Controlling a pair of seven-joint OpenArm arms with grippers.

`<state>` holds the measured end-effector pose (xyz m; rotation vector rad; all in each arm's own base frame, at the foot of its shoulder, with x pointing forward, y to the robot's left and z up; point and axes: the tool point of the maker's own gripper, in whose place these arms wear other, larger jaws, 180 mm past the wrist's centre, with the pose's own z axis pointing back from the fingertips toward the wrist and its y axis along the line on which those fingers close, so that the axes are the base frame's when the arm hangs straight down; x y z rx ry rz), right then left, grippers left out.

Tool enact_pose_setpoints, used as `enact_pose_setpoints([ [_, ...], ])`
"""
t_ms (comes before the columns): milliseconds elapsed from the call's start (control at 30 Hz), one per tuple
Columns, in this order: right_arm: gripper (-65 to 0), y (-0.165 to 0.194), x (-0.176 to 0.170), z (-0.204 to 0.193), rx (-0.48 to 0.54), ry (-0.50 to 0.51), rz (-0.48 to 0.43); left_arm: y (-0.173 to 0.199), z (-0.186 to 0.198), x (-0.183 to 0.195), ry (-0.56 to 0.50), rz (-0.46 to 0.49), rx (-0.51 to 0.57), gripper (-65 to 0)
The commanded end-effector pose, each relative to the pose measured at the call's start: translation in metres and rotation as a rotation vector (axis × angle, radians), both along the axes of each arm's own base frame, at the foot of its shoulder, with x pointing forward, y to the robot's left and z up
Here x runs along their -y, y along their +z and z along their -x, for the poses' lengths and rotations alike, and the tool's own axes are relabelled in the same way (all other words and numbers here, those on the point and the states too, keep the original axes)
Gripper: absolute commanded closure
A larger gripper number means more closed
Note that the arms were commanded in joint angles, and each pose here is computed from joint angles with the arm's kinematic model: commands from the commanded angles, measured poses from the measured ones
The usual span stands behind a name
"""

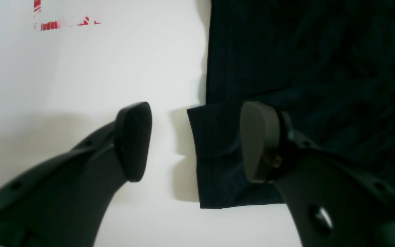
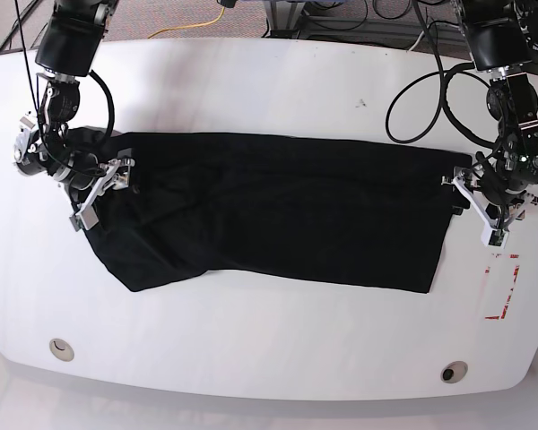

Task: Layout the t-shirt on the table in an organized manner, then fold the t-shirt properly
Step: 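Grasp the shirt edge with the right gripper and pull it outward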

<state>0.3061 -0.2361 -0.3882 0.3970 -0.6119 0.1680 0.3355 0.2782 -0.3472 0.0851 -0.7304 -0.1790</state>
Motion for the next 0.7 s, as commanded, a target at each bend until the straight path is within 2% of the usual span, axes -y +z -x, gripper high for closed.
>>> enact_pose_setpoints([
  [0,-53.7,0.015,0.004,-0.014,0.059,-0.006,-0.007,0.016,-0.010,-0.004,-0.006,-0.012,0.054,-38.5],
  [67,-52.6,0.015,0.003,-0.014,0.062,-0.006,-0.012,0.016,-0.010,-0.003,-0.006,-0.013,0.055,-38.5],
  [133,-48.7,0.015,0.003,-0.014,0.059,-0.004,-0.011,0.017,-0.010,-0.003,-0.007,-0.013,0.057,-38.5],
  [200,-41.2,0.015,0.002,-0.014,0.057,-0.002,-0.012,0.016,-0.010,-0.003,-0.006,-0.013,0.055,-38.5],
  [333,-18.1,0.017,0.001,-0.016,0.063,0.000,-0.013,0.015,-0.010,-0.004,-0.005,-0.012,0.053,-38.5],
  [433,-7.1,0.019,-0.004,-0.016,0.066,0.009,-0.014,0.015,-0.010,-0.004,-0.005,-0.012,0.053,-38.5],
  [667,-6.5,0.027,-0.012,-0.021,0.059,0.042,-0.002,0.015,-0.010,-0.004,-0.005,-0.012,0.053,-38.5],
])
